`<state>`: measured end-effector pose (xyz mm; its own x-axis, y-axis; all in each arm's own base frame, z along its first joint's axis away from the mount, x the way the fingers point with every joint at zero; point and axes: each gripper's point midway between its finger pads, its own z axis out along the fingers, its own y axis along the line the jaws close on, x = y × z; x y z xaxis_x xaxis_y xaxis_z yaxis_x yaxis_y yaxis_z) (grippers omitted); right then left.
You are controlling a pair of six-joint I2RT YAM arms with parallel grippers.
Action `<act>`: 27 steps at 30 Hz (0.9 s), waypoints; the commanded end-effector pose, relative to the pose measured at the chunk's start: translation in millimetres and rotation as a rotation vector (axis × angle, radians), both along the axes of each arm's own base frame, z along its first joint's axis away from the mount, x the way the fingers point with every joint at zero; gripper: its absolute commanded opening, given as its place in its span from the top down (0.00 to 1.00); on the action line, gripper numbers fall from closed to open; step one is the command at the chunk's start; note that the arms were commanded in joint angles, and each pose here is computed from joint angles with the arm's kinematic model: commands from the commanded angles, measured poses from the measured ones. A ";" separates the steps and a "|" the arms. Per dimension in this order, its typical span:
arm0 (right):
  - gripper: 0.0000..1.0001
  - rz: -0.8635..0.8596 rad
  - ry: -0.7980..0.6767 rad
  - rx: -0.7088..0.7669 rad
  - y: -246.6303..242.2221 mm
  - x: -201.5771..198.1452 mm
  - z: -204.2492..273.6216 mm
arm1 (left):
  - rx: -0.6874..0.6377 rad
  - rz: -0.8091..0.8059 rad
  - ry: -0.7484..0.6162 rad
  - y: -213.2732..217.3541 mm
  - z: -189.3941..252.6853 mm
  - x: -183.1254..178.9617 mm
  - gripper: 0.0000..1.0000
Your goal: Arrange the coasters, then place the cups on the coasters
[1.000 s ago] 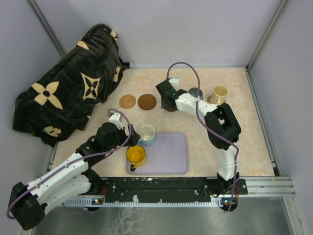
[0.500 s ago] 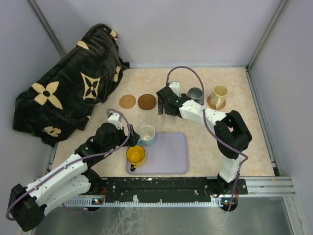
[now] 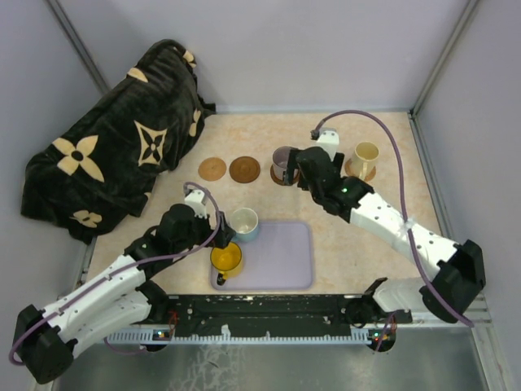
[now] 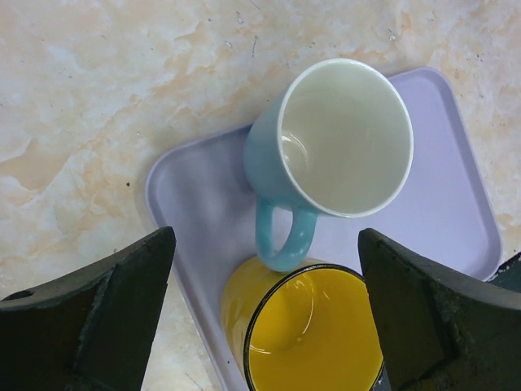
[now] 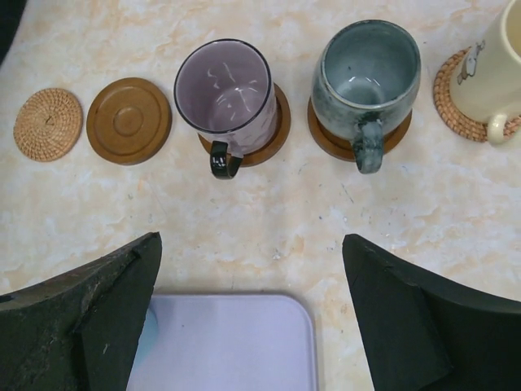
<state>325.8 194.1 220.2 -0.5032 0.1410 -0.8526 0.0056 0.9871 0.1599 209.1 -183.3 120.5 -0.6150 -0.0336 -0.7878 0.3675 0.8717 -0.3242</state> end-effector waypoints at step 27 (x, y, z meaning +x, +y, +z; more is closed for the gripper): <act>0.06 -0.077 -0.058 0.084 -43.8 -40.9 10.4 | 0.130 -0.144 0.078 -37.5 -38.2 13.9 0.53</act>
